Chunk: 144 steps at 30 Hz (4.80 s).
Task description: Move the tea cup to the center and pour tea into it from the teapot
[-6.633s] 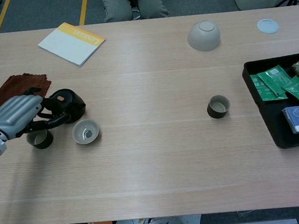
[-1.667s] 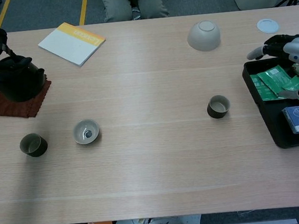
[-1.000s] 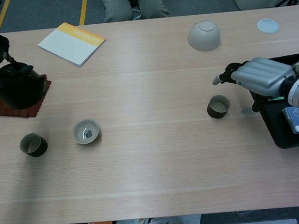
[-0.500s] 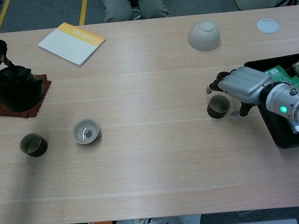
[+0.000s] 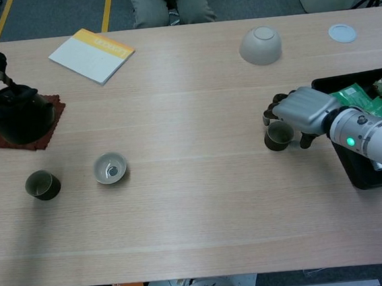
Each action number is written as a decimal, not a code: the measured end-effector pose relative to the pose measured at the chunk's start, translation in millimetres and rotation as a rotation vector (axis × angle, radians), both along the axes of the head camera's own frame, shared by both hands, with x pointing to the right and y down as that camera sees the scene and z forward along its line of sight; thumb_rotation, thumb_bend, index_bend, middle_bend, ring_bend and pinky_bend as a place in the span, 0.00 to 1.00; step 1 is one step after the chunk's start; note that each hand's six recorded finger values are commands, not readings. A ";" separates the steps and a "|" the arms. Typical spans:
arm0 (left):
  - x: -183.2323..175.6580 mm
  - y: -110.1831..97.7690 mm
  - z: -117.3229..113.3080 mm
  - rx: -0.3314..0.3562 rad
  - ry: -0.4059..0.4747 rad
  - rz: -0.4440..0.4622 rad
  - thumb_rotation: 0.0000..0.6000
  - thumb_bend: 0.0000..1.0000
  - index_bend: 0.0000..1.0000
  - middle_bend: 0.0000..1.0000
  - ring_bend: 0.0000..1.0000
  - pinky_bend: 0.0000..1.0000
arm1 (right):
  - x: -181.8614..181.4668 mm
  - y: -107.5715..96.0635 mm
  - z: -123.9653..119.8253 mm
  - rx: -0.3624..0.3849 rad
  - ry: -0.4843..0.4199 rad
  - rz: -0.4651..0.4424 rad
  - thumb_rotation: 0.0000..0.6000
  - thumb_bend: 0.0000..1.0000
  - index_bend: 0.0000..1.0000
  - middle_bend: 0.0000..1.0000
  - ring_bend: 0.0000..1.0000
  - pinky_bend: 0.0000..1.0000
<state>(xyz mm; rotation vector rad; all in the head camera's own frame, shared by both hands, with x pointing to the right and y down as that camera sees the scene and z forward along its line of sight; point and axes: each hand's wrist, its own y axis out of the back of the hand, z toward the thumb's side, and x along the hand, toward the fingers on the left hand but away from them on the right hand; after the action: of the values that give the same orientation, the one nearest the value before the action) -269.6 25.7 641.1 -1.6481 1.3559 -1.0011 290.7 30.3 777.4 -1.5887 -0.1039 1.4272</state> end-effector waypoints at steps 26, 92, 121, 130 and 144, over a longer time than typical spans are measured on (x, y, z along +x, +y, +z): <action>-3.3 -1.5 -8.0 0.003 -0.022 0.008 1.00 0.18 0.94 1.00 0.84 0.03 | -108.6 -30.7 -27.9 -0.011 -0.194 -0.010 1.00 0.28 0.43 0.26 0.13 0.24; -14.9 9.6 -8.2 -0.021 -0.032 0.000 1.00 0.18 0.94 1.00 0.84 0.03 | -227.2 -9.6 3.4 -0.003 -0.005 -0.237 1.00 0.29 0.17 0.17 0.04 0.09; 40.3 -5.6 3.1 -0.032 -0.053 0.090 1.00 0.18 0.94 1.00 0.84 0.03 | 4.2 -101.7 -117.0 0.196 -0.108 0.164 1.00 0.28 0.15 0.16 0.04 0.09; 79.1 -12.5 17.5 -0.049 -0.065 0.119 1.00 0.18 0.94 1.00 0.84 0.03 | 63.4 -89.4 -128.4 0.207 -0.083 0.212 1.00 0.28 0.15 0.16 0.04 0.09; 135.3 -11.5 34.9 -0.046 -0.106 0.179 1.00 0.18 0.94 1.00 0.84 0.03 | 104.0 -83.0 -126.5 0.195 -0.069 0.266 1.00 0.28 0.15 0.16 0.04 0.09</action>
<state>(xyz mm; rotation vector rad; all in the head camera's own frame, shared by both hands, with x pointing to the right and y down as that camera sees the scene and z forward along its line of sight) -134.3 14.1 676.0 -1.6923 1.1031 -1.0047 394.7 -52.7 650.9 -1.5026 -0.4958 1.5127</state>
